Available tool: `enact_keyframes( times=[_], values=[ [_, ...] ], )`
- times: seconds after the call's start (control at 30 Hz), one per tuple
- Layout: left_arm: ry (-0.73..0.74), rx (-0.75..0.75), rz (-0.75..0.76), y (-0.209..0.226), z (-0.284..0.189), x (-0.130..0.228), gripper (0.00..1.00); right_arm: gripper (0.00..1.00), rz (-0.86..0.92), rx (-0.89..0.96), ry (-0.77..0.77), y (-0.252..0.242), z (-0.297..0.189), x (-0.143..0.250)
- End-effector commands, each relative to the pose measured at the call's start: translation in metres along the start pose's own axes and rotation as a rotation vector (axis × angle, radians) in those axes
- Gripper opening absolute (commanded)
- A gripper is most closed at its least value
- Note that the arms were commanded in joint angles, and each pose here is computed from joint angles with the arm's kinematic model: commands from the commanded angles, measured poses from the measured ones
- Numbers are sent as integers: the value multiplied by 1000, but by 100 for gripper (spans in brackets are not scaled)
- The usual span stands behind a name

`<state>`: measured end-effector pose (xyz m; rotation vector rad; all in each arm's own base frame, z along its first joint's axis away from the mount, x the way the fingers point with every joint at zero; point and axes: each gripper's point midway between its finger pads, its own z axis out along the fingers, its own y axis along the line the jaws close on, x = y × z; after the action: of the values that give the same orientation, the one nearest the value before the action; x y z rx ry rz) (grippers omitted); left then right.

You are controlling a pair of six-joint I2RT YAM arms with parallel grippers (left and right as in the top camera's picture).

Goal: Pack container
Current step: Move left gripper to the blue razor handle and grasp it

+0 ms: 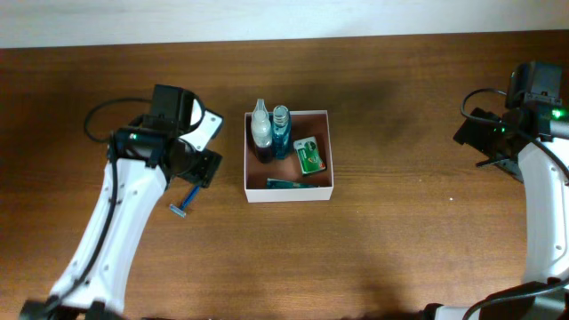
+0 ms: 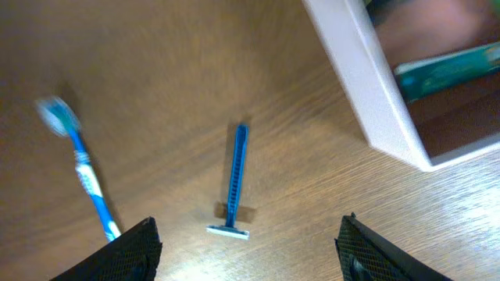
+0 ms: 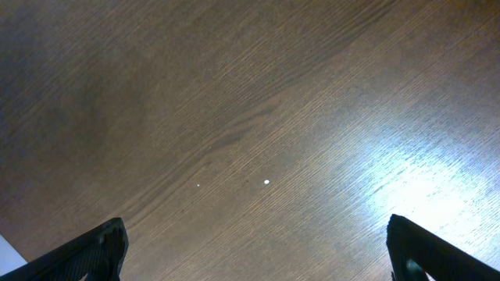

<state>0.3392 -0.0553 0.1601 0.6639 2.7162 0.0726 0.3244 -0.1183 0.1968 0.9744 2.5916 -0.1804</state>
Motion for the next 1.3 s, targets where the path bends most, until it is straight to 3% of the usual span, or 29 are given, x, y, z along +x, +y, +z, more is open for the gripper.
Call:
enact_keyframes(
  times=[0.0, 0.17, 0.73, 1.27],
  values=[
    [89, 60, -52, -1, 30, 16, 73, 99, 9, 11, -8, -3, 0, -3],
    [136, 79, 21, -2, 52, 19, 73, 99, 9, 11, -8, -3, 0, -3],
    [358, 149, -44, -3, 116, 57, 72, 99, 9, 11, -8, -3, 0, -3],
    [342, 135, -93, 17, 141, 58, 71, 99, 9, 11, -8, -3, 0, -3]
  ],
)
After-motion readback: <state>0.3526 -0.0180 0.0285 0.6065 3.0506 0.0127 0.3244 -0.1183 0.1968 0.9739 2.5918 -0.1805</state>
